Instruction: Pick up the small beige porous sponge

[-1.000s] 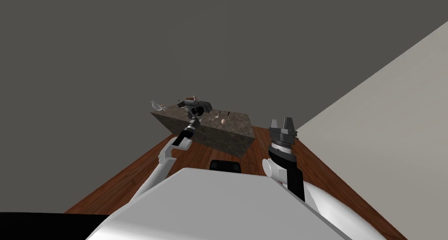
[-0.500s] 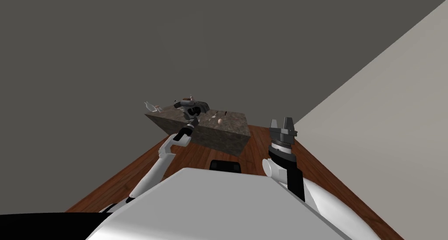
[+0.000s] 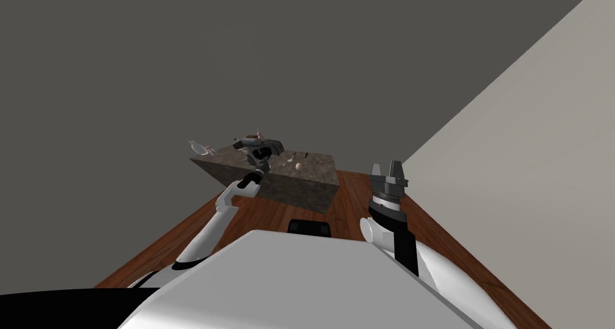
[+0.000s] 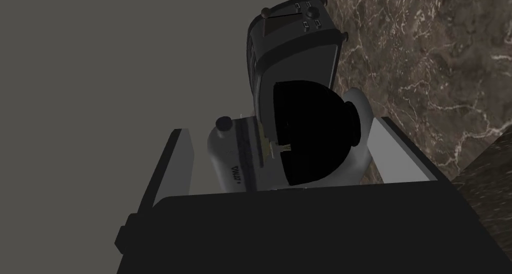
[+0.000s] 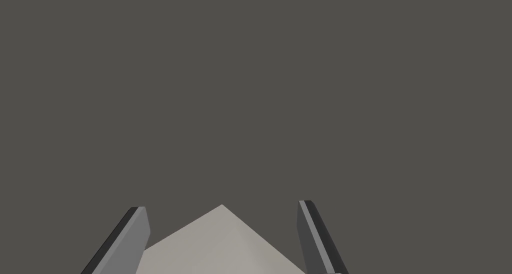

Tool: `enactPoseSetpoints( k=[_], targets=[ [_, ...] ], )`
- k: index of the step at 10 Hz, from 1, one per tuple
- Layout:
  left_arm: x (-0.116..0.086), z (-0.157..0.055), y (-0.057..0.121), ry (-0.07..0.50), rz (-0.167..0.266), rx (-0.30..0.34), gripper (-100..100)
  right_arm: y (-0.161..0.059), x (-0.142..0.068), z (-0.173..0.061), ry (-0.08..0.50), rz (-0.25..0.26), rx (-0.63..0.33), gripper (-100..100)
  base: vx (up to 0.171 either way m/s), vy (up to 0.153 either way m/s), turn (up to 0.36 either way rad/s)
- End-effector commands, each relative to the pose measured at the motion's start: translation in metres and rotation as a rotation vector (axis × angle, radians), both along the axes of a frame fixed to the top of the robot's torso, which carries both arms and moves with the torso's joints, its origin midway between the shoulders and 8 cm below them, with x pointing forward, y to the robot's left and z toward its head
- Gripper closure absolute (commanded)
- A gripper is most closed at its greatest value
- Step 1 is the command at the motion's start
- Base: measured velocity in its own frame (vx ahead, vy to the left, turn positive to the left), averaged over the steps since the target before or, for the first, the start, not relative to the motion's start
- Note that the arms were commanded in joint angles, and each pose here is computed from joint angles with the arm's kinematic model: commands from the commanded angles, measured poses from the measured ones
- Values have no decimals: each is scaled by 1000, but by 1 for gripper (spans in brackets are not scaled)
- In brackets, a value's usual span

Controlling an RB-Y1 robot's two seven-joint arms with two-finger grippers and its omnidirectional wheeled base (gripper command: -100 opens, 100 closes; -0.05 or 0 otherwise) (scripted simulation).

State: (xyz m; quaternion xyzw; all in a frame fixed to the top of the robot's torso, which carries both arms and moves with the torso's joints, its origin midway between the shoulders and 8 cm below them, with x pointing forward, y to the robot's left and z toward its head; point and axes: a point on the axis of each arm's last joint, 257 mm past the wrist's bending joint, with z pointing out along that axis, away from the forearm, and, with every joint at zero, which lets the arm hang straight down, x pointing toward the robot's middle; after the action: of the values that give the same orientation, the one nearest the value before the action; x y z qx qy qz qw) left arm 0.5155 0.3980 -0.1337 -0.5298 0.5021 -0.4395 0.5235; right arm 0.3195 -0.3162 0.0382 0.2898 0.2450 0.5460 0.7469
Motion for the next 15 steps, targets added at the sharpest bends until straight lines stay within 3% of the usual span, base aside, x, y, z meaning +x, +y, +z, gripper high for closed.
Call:
enactPoseSetpoints(
  k=[1,2,3,4,6,7,8,9,11,12,15],
  targets=[
    [1,-3,4,19,12,-2,-100,0,0,0,0,0,0,0,-5,-21,6],
    [5,-6,23,50,51,-5,-100,0,0,0,0,0,0,0,-7,-45,-112],
    [4,-11,25,68,60,-7,-100,0,0,0,0,0,0,0,0,-45,-70],
    [8,-10,43,83,94,-11,-100,0,0,0,0,0,0,0,9,-59,-126],
    [5,-18,47,117,112,-15,-100,0,0,0,0,0,0,0,7,-32,-24],
    [7,-20,67,146,156,-23,-100,0,0,0,0,0,0,0,6,-40,-123],
    [5,-25,69,163,165,-25,-100,0,0,0,0,0,0,0,4,-36,-63],
    [6,-24,88,182,205,-36,-100,0,0,0,0,0,0,0,7,-50,-146],
    [3,-31,91,208,220,-39,-100,0,0,0,0,0,0,0,7,-31,-22],
    [2,-32,110,231,264,-53,-100,0,0,0,0,0,0,0,12,-28,-126],
    [-5,-41,132,290,328,-75,-100,0,0,0,0,0,0,0,14,-30,-85]
  ],
)
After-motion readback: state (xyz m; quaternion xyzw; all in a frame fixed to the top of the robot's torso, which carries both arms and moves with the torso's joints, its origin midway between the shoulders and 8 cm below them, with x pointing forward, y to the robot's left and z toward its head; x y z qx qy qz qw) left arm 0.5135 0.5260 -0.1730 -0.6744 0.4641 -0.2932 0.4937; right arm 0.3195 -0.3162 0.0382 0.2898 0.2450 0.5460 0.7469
